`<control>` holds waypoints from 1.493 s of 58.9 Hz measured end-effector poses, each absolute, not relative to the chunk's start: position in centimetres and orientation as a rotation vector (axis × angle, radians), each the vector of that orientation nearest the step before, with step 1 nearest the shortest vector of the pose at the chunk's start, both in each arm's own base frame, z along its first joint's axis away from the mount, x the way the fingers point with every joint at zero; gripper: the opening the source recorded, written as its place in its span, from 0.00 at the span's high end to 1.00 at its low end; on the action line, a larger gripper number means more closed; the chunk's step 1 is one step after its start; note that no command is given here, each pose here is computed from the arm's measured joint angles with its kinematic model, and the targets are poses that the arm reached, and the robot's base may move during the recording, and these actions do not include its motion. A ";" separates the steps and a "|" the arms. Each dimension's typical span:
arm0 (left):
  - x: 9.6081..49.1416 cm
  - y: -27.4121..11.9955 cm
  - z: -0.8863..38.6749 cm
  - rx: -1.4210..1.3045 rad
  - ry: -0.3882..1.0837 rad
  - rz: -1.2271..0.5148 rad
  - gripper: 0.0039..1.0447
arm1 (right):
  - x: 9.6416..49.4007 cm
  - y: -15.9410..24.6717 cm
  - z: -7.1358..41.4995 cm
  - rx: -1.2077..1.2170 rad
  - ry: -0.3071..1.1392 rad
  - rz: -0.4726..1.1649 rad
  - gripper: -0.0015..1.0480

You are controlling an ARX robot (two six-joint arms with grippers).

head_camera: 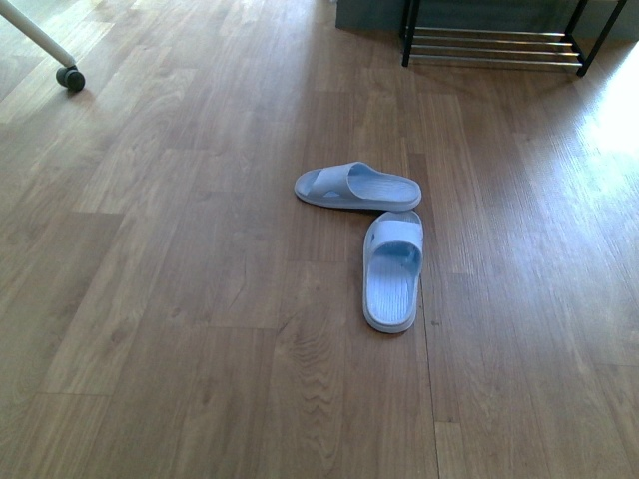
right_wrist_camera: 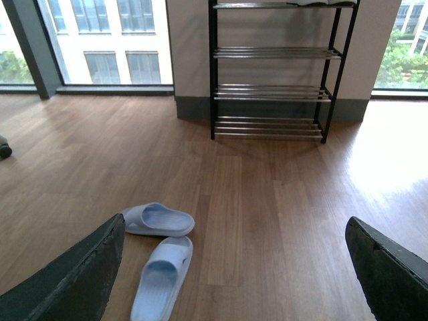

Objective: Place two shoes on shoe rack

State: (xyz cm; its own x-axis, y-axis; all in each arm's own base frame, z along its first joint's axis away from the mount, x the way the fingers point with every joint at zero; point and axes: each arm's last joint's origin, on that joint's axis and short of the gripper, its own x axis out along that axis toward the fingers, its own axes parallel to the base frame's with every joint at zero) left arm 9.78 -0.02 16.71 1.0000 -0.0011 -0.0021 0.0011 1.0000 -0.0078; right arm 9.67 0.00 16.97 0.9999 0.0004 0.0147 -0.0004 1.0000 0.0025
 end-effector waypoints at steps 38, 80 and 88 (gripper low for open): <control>9.8 0.0 16.7 -0.008 0.002 0.000 0.09 | 9.7 0.0 17.0 0.002 -0.015 0.004 0.09; 9.8 0.0 16.7 -0.008 0.002 -0.003 0.09 | 9.7 0.0 17.0 0.002 -0.015 -0.002 0.09; 9.8 0.0 16.7 -0.008 0.002 -0.003 0.09 | 9.7 0.0 17.0 0.002 -0.015 -0.002 0.09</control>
